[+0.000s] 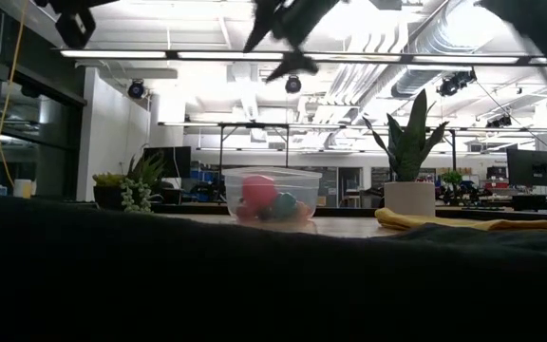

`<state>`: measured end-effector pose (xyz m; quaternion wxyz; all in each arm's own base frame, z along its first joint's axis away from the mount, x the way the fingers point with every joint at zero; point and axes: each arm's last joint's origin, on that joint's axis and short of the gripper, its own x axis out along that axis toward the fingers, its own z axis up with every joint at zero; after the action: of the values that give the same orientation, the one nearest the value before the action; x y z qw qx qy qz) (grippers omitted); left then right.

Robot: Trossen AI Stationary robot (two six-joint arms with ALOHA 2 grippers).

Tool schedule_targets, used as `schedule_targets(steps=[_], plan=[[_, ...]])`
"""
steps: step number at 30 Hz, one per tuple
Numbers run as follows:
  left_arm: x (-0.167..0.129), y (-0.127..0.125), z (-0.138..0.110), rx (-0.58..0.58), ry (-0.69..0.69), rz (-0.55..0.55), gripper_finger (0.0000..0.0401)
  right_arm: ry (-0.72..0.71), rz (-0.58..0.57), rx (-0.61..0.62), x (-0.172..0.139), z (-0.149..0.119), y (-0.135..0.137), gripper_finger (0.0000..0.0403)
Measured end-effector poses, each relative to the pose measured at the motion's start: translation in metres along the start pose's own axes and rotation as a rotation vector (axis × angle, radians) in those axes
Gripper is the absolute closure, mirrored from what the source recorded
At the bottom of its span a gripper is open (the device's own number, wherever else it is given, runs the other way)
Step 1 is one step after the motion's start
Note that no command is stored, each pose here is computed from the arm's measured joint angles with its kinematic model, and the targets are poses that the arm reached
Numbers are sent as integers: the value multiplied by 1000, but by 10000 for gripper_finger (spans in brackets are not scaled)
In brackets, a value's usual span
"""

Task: Pick and placing Produce into tupperware
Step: Return to Home Position

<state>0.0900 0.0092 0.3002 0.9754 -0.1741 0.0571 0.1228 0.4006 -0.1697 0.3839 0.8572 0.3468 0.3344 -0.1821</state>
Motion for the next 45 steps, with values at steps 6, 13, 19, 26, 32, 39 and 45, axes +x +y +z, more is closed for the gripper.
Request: schedule_targets(steps=[6,13,19,26,32,39,45], plan=[[-11,1,1,17,-44,-29,401,-136,-38,-5,-96,-22,9,151],[-12,0,0,83,-33,-69,401,-207,60,-187,-174,-68,34,357],[-12,1,-1,87,-23,-65,401,-221,41,-247,-200,-120,40,385],[1,8,-25,-9,47,-36,401,-212,42,-203,-191,-178,14,401],[10,11,-39,-56,51,-32,401,-187,123,-114,-184,-219,-20,402],[11,12,-39,17,43,-30,401,-218,279,-130,-196,-248,-44,403],[11,12,-39,113,39,-16,401,-227,364,-97,-212,-260,-54,403]])
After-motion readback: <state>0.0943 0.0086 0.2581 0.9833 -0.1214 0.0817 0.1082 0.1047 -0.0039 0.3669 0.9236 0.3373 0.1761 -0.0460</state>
